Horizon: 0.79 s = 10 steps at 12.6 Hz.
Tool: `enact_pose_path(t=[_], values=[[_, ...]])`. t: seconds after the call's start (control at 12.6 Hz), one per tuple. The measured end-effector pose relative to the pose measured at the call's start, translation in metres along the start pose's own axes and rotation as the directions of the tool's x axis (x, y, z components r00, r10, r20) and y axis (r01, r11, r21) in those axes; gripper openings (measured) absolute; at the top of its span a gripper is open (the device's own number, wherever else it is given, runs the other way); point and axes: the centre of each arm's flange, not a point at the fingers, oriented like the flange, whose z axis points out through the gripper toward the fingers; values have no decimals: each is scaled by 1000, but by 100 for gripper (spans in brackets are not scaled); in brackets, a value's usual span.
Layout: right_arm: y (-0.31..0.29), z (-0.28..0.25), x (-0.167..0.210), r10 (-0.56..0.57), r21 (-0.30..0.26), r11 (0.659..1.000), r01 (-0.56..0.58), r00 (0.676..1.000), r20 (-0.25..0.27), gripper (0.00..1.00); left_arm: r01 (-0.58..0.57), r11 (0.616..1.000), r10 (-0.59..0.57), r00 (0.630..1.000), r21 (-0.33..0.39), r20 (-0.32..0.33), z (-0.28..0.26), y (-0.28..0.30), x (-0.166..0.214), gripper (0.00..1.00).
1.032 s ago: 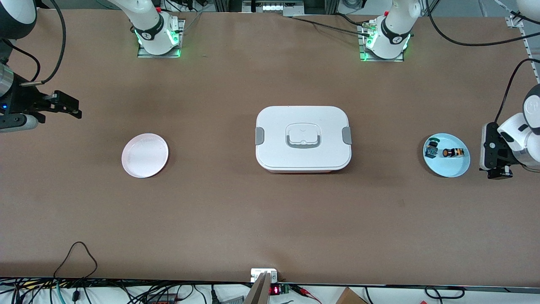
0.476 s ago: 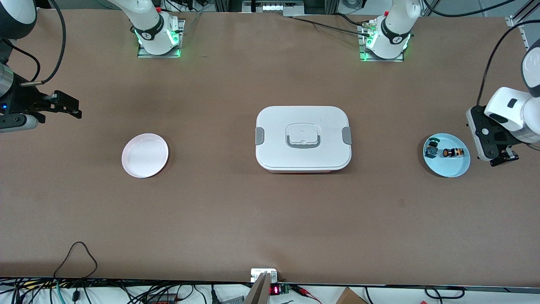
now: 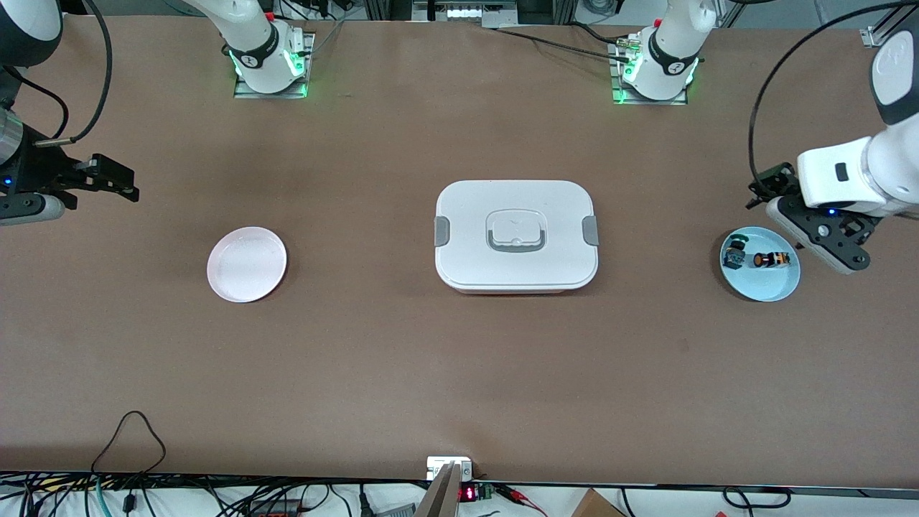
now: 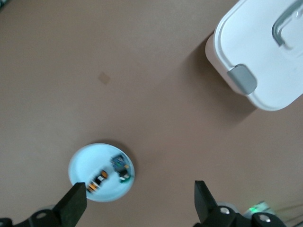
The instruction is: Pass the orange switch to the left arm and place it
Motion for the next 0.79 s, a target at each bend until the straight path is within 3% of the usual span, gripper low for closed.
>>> enact_pose_path(t=[0.24, 0.48, 0.64, 0.79], values=[[0, 0, 0, 0, 0, 1000, 0, 1000, 0, 100, 213, 977, -211, 975, -18, 68, -2, 36, 5, 100], [0, 0, 0, 0, 0, 1000, 0, 1000, 0, 100, 300, 950, -294, 953, -90, 70, 0, 24, -5, 100], [0, 0, 0, 0, 0, 1000, 0, 1000, 0, 100, 334, 939, -333, 943, -87, 31, 1, 4, -9, 100], [0, 0, 0, 0, 0, 1000, 0, 1000, 0, 100, 361, 931, -364, 929, -62, -63, 2, -18, -4, 100]])
